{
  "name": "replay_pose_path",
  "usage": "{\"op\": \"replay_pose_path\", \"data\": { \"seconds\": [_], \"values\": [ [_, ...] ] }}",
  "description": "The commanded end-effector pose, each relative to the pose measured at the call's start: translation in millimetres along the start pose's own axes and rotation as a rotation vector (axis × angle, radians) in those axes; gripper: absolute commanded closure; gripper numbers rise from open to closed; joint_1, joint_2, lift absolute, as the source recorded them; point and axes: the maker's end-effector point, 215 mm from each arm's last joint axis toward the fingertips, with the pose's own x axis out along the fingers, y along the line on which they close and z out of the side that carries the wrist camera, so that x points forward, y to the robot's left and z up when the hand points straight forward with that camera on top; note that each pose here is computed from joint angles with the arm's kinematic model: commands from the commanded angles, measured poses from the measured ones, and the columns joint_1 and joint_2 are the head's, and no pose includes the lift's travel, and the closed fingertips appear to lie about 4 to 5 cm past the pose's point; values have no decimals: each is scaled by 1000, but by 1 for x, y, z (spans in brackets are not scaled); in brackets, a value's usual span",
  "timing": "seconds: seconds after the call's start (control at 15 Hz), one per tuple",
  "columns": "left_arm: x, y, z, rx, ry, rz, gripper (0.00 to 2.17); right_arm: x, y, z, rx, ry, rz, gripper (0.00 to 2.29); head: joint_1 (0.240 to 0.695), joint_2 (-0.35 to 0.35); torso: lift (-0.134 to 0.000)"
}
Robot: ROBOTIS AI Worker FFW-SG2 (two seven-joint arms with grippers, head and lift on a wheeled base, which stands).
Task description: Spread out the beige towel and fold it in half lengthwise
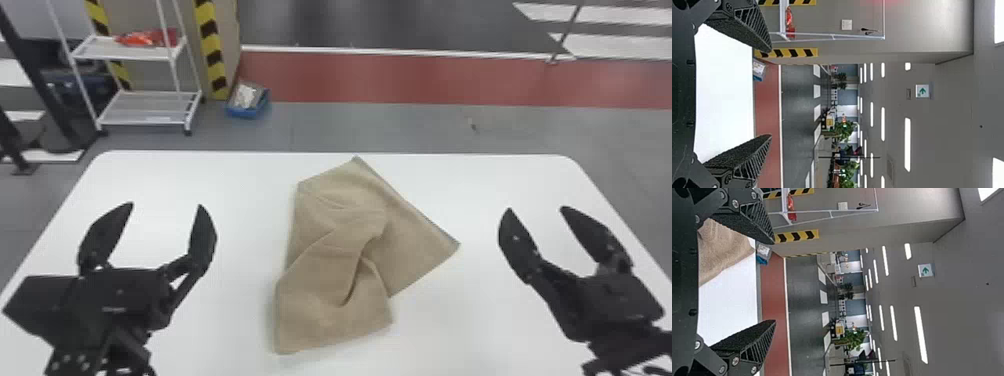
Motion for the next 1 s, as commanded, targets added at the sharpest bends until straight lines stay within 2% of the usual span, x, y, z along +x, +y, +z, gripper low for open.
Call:
{"op": "replay_pose_path", "data": {
  "seconds": [0.0,0.93],
  "values": [
    [0,0,1,1,-2,0,124,0,-1,1,-2,0,0,194,695,-52,-124],
    [-2,-2,3,-2,-2,-2,124,0,1,1,-3,6,6,194,695,-52,-124]
  ]
}}
